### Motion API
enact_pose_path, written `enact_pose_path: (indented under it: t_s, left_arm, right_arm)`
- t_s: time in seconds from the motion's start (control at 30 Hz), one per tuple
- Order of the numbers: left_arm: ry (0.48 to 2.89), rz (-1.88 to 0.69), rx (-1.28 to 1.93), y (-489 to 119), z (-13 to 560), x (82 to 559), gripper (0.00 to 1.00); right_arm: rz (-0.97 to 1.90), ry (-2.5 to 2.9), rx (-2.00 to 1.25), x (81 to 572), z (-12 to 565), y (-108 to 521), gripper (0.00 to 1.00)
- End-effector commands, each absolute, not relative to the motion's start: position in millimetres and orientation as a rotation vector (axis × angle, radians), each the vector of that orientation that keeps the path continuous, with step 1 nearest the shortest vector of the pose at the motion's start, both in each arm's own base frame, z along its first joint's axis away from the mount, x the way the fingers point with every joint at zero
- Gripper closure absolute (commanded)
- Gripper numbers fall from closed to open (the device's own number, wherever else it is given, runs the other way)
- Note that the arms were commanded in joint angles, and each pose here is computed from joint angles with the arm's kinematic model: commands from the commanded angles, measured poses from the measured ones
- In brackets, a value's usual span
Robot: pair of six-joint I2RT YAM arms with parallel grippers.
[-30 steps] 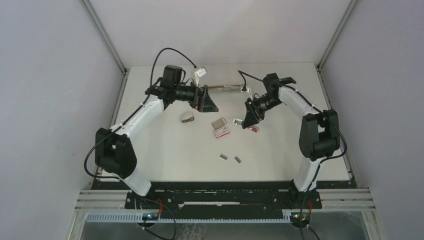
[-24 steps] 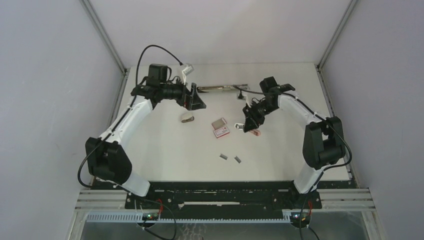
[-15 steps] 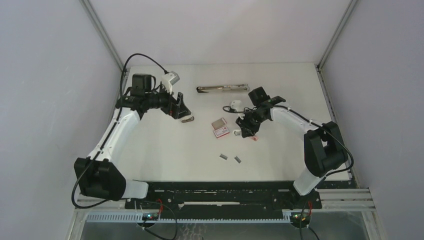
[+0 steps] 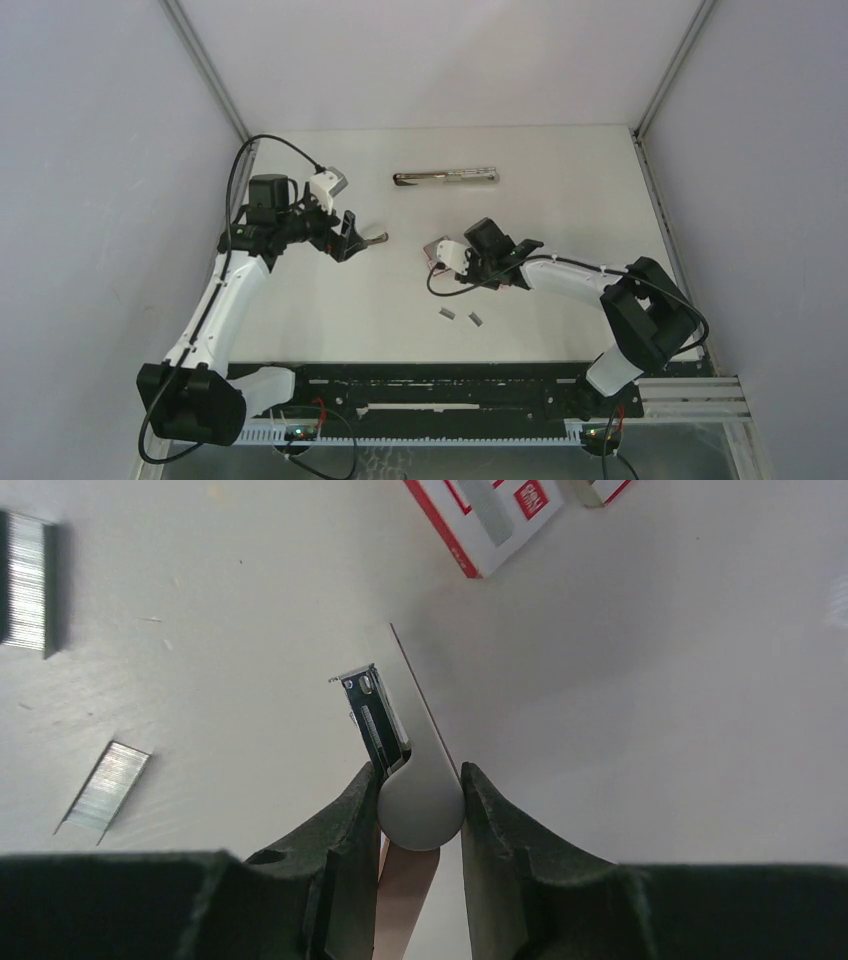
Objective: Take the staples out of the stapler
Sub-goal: Unload the staple at the center of the board.
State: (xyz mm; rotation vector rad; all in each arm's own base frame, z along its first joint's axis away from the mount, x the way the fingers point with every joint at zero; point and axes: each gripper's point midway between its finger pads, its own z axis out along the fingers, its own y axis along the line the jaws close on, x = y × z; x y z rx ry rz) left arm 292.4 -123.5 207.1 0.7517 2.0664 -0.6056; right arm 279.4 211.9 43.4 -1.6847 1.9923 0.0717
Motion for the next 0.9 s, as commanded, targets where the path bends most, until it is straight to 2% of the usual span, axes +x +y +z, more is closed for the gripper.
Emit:
enact_pose_path:
  t_s: [0.0,0.3,0.63,0.87]
  left_arm:
    - [2.001,-0.560,0.771,-120,213,296,0.00]
    - [1.991,-0.560,0.763,-120,213,296,0.00]
    - [1.981,-0.572,0.765,-122,214,294,0.00]
    - [1.979,-0.579,0.769,-123,214,293,0.00]
  right_arm:
    - [-0.181,1.822,-1.655,306,59,218,0.85]
    - [-0.354,1.704,-1.750,300,48,225,0.85]
    - [-0.303,1.703,-1.875,280,28,232,0.86]
    - [-0.254,1.721,-1.824,281,36,239,0.86]
